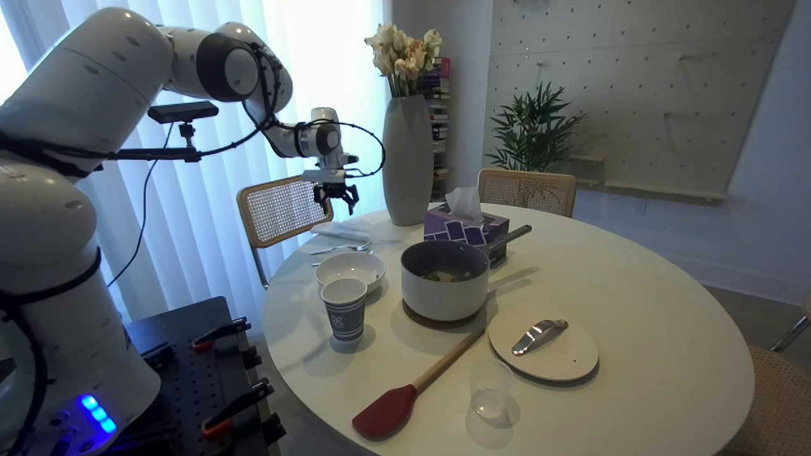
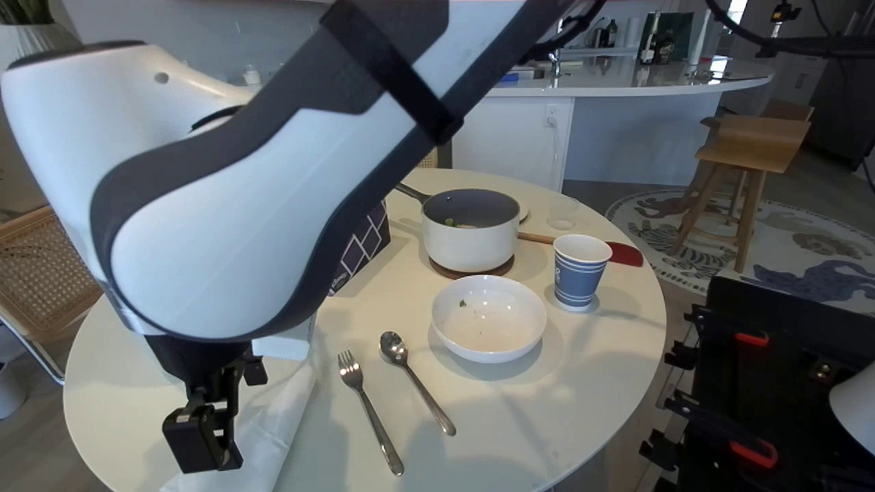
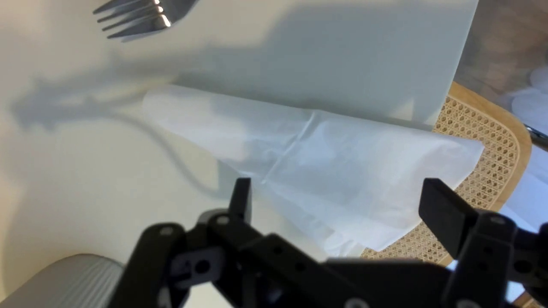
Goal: Move the tissue to the right side of the table
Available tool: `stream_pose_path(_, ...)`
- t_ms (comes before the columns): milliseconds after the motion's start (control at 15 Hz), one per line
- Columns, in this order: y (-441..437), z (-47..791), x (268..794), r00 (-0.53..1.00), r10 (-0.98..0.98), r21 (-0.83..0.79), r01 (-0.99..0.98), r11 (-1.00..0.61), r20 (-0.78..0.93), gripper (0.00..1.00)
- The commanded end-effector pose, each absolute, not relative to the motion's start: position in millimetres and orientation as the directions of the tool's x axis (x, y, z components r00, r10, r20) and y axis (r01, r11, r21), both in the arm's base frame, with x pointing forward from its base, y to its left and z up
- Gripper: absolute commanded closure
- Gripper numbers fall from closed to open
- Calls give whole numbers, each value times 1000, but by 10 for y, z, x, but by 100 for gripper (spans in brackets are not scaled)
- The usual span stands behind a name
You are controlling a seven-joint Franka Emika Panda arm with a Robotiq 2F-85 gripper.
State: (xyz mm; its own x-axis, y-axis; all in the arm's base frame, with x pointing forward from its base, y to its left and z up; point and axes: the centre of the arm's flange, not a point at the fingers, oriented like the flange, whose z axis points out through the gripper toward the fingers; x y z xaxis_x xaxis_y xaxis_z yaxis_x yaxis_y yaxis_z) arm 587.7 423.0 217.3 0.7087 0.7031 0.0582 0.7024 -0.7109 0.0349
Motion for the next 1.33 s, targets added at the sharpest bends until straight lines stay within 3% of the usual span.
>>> stream_pose_path(0, 4325, 2015, 5967, 714, 698, 54, 696, -716, 58, 0)
stream_pose_path(1267, 4287, 1605, 5849, 719, 695, 43, 694, -718, -5, 0)
